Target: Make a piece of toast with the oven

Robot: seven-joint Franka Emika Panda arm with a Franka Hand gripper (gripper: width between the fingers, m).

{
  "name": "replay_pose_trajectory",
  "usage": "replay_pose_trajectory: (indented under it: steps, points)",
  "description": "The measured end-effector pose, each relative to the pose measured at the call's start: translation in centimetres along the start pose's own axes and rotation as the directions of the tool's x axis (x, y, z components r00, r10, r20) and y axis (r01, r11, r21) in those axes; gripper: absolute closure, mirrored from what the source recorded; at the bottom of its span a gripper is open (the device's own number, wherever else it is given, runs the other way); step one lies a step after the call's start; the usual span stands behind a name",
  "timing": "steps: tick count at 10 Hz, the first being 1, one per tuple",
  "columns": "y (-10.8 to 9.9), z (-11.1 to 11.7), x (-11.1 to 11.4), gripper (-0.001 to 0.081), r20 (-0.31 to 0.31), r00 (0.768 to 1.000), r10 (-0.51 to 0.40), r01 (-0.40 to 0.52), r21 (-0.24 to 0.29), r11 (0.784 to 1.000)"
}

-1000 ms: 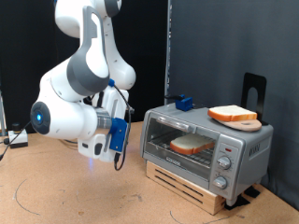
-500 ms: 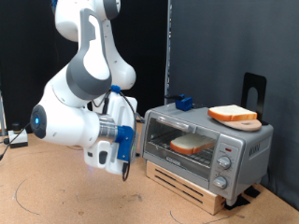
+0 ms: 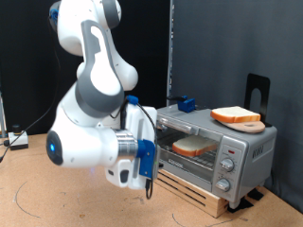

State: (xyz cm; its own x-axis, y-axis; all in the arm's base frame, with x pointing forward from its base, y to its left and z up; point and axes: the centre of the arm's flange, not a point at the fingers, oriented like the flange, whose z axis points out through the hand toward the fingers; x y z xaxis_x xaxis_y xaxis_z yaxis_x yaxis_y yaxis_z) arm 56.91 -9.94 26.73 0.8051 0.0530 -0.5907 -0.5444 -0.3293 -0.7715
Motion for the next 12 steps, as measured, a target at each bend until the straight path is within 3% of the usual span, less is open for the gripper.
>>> replay_pose_trajectory:
  steps: [3, 8, 12]
  points:
    - [0.3, 1.0, 3.8, -0.0001, -0.008, 1.000, 0.020, -0.020, -0.027, 0.999]
    - [0.7, 1.8, 5.2, -0.0001, 0.010, 1.000, -0.021, 0.021, 0.001, 1.000]
    - [1.9, 3.8, 8.7, -0.0001, 0.095, 0.995, -0.007, 0.007, 0.000, 1.000]
